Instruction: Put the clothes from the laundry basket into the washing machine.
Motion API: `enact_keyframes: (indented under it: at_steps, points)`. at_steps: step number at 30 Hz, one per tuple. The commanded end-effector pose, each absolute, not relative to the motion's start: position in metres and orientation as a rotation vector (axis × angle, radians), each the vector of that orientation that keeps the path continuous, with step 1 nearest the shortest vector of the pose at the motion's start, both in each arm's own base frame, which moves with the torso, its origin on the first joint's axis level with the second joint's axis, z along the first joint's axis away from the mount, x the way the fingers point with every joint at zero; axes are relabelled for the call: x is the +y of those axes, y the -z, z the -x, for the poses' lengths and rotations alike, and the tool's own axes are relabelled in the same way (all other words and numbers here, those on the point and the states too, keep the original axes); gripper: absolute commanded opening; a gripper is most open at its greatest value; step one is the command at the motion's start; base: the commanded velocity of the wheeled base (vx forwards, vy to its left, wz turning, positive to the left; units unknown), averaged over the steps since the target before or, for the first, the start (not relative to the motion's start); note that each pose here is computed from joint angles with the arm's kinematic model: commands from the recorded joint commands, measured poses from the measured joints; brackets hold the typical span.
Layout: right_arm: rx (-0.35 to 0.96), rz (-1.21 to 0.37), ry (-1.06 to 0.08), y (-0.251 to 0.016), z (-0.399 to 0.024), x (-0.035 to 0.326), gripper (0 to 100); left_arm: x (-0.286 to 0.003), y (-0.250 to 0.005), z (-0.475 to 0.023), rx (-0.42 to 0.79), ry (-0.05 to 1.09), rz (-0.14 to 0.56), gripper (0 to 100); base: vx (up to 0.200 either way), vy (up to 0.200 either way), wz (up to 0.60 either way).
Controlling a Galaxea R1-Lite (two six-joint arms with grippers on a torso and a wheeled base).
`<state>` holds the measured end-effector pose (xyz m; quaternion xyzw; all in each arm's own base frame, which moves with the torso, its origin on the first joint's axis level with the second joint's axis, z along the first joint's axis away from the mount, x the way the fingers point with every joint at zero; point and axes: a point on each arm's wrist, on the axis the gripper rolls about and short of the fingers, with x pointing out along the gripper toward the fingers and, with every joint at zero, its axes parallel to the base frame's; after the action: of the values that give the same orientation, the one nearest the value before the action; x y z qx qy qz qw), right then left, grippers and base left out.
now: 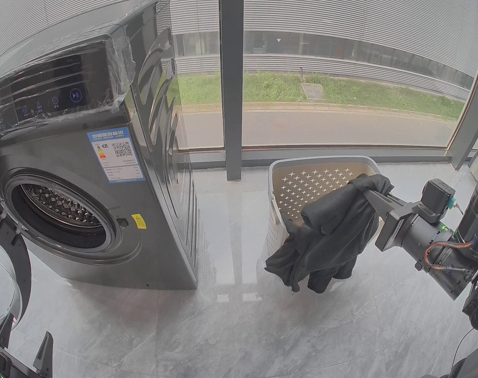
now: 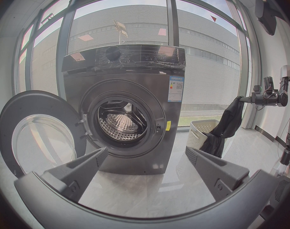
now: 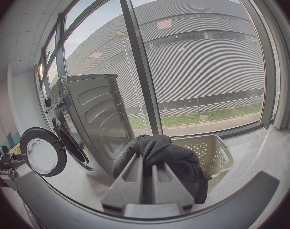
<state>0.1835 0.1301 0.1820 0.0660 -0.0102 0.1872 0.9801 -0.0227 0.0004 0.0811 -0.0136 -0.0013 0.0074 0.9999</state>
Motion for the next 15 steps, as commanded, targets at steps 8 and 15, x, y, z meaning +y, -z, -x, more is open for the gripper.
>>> enact_keyframes:
  at_steps: [8, 15]
  points:
    - [-0.016, -0.132, -0.376, -0.1809, -0.1842, 0.1304, 0, 0.0004, -0.0762, 0.0229, -0.005, -0.015, 0.026, 100, -0.2, 0.0, 0.0]
    - [-0.014, -0.131, -0.376, -0.1805, -0.1844, 0.1306, 0, 0.0004, -0.0762, 0.0229, -0.005, -0.015, 0.028, 100, -0.029, 0.0, 0.0]
